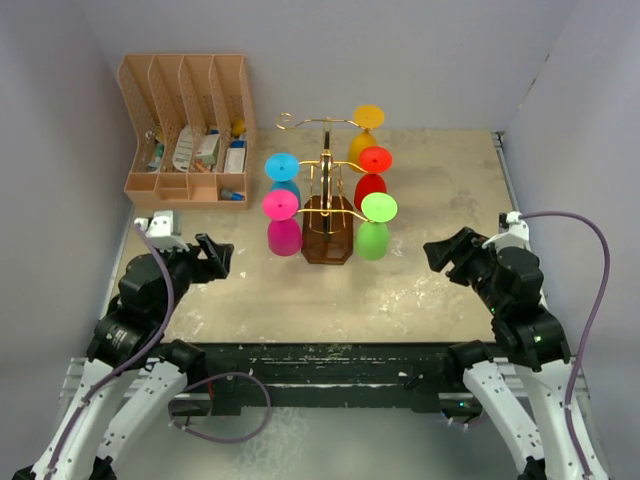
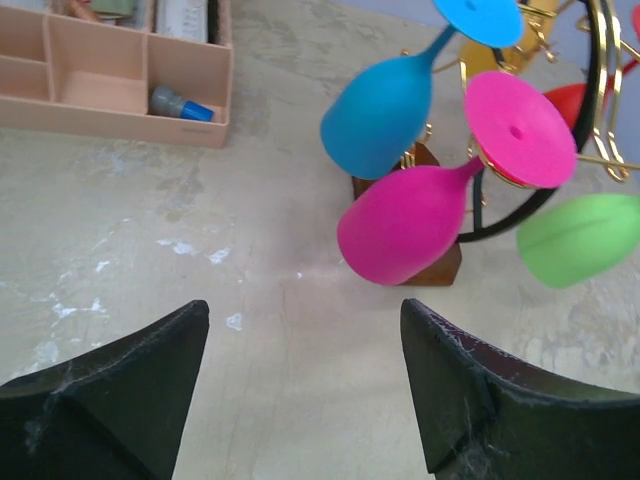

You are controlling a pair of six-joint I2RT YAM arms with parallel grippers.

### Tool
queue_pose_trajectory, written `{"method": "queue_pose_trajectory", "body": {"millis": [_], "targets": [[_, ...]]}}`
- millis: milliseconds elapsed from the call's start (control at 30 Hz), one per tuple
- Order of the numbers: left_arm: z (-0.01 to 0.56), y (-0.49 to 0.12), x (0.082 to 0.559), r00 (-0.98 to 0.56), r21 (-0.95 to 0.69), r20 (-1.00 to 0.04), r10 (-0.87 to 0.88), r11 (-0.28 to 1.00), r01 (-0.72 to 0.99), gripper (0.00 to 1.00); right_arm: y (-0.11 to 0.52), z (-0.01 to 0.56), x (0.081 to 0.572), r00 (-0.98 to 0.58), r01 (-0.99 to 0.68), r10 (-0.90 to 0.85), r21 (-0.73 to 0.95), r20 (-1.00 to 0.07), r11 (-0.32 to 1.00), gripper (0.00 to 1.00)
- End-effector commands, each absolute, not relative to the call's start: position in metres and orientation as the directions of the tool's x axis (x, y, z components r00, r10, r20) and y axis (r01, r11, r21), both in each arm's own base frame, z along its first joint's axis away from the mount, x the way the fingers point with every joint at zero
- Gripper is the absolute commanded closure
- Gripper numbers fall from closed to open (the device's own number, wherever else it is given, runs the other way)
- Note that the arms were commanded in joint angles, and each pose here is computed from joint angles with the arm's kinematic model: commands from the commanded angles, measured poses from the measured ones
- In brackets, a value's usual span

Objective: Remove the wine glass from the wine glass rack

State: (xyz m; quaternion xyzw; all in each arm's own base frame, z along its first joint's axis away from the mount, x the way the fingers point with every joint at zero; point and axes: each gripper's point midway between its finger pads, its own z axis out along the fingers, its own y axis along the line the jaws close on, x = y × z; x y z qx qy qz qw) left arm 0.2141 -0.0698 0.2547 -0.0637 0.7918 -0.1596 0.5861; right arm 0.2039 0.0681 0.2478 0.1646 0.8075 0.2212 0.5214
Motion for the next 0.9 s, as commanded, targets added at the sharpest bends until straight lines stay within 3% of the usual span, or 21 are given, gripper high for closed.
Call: {"method": "queue_pose_trajectory", "body": {"millis": [0, 100, 233, 600, 867], "targets": [[0.282, -0.107, 0.207, -0.311, -0.357, -0.914, -0.262, 0.882, 0.307, 0.24, 0.068, 0.291, 0.207, -0.335, -0.012, 0.500, 0.534, -0.799, 0.845, 0.27], [0.289, -0.128, 0.204, -0.329, -0.378, -0.910, -0.253, 0.831, 0.408, 0.31, 0.084, 0.298, 0.197, -0.383, -0.089, 0.496, 0.565, -0.780, 0.820, 0.29], [0.308, -0.145, 0.202, -0.289, -0.387, -0.918, -0.271, 0.768, 0.510, 0.31, 0.098, 0.304, 0.194, -0.431, -0.132, 0.503, 0.604, -0.749, 0.786, 0.32], [0.345, -0.172, 0.222, -0.274, -0.420, -0.908, -0.318, 0.691, 0.589, 0.33, 0.117, 0.322, 0.210, -0.446, -0.158, 0.589, 0.707, -0.674, 0.689, 0.41], [0.358, -0.175, 0.229, -0.249, -0.415, -0.909, -0.333, 0.682, 0.602, 0.34, 0.138, 0.323, 0.232, -0.496, -0.194, 0.596, 0.750, -0.631, 0.632, 0.42]]}}
